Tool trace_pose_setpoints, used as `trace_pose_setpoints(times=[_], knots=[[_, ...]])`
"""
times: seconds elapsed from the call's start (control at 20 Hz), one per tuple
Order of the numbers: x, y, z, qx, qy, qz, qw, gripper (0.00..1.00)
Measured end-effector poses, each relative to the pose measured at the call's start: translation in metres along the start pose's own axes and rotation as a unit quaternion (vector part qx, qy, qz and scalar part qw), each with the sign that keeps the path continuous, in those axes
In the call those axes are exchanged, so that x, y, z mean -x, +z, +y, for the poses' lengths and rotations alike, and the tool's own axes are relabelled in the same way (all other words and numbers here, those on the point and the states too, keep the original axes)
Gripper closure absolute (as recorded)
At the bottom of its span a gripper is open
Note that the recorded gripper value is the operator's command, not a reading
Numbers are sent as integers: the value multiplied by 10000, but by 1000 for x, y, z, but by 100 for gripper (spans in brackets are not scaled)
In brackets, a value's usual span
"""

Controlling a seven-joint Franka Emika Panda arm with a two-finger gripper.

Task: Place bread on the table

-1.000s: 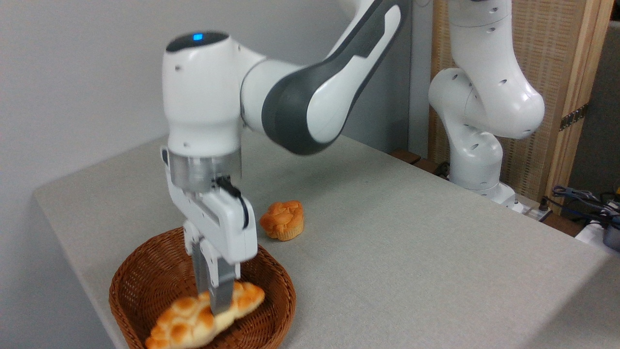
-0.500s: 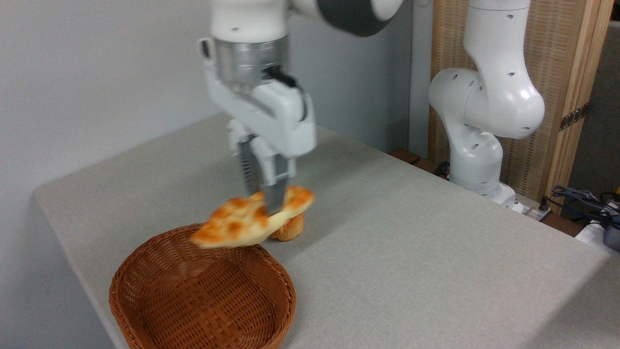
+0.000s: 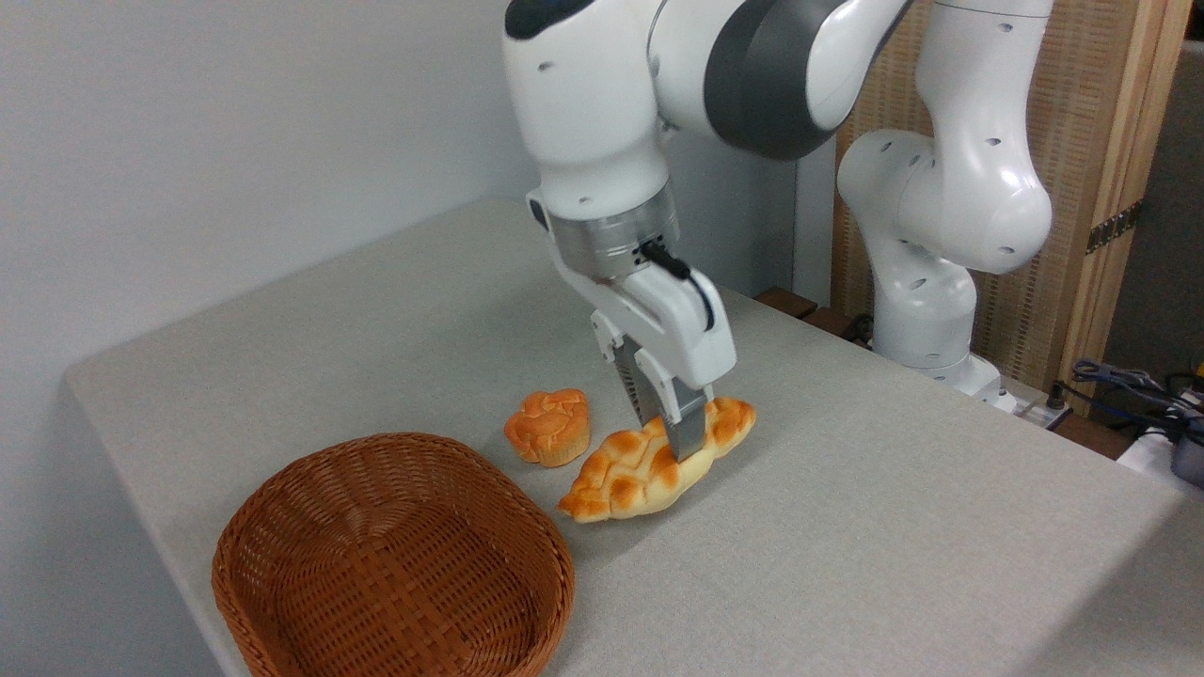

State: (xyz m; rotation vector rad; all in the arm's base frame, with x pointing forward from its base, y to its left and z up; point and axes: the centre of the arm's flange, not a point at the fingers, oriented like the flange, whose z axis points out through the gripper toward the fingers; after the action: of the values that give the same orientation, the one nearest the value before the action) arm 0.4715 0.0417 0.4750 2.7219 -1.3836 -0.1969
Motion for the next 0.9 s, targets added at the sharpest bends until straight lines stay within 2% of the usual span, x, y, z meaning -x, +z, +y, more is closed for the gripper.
trace_pose_setpoints(times=[0.2,0.6,0.75,0.9], knots=[[-11,7,2,26,96,-62,9999,0],[-14,2,2,-21,107,-37,9999,0],[-17,-19,0,-188,-61,91,9998,0],[-24,-60,3,-270,-371,492,9977,0]])
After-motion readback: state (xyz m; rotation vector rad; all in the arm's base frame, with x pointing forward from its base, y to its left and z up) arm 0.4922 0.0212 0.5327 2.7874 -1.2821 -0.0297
